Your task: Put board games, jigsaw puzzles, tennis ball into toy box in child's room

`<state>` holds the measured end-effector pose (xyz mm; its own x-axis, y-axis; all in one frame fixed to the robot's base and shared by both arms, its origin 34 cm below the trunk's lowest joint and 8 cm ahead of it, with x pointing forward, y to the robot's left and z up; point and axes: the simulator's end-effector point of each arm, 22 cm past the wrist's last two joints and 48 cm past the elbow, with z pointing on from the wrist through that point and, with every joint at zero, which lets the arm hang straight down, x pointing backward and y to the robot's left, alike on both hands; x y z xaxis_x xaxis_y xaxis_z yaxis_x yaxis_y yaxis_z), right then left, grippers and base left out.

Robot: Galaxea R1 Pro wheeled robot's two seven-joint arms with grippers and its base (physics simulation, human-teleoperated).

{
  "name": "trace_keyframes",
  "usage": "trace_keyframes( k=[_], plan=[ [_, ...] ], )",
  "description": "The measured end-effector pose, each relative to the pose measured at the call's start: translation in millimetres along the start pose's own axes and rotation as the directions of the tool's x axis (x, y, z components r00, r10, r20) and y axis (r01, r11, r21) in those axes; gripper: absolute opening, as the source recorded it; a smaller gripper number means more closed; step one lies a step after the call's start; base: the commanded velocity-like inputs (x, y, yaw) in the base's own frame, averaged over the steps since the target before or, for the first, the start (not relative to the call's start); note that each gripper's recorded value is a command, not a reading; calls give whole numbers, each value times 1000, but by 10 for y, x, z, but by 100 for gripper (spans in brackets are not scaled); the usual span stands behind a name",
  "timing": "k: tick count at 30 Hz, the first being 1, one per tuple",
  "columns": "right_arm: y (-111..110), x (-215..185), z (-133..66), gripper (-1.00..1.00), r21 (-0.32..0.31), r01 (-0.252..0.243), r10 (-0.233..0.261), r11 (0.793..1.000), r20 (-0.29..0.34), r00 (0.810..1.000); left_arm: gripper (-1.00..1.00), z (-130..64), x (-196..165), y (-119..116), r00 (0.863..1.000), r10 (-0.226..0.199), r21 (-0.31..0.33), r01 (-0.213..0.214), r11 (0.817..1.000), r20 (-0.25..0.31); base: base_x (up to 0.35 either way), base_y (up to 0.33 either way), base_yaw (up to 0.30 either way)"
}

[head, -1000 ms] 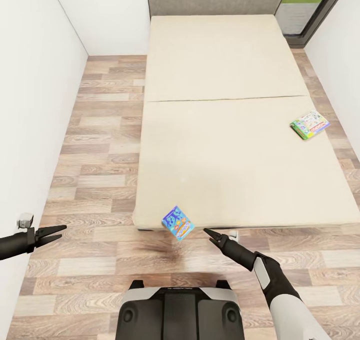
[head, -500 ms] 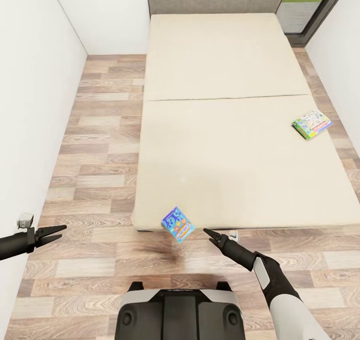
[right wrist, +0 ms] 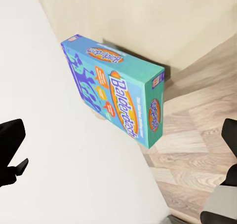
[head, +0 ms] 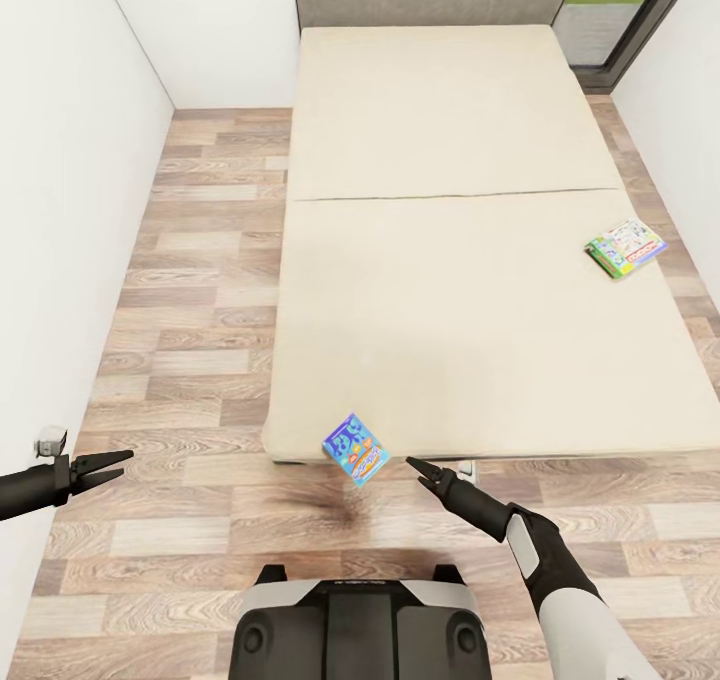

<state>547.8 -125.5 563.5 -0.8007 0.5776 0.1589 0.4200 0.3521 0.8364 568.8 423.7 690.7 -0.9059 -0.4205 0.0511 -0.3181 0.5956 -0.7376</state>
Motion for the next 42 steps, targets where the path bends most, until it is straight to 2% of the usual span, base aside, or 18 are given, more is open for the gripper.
trace_keyframes(
  k=[34, 42],
  plan=[
    [-226, -82, 236, 100, -2, 6, -6, 1000, -11, 1000, 100, 235, -74, 222, 1000, 1, 1, -1, 1000, 1, 0, 0, 0],
    [-213, -49, 260, 100, -2, 13, -13, 1000, -24, 1000, 100, 237, -73, 221, 1000, 0, 2, 0, 1000, 1, 0, 0, 0]
  ],
)
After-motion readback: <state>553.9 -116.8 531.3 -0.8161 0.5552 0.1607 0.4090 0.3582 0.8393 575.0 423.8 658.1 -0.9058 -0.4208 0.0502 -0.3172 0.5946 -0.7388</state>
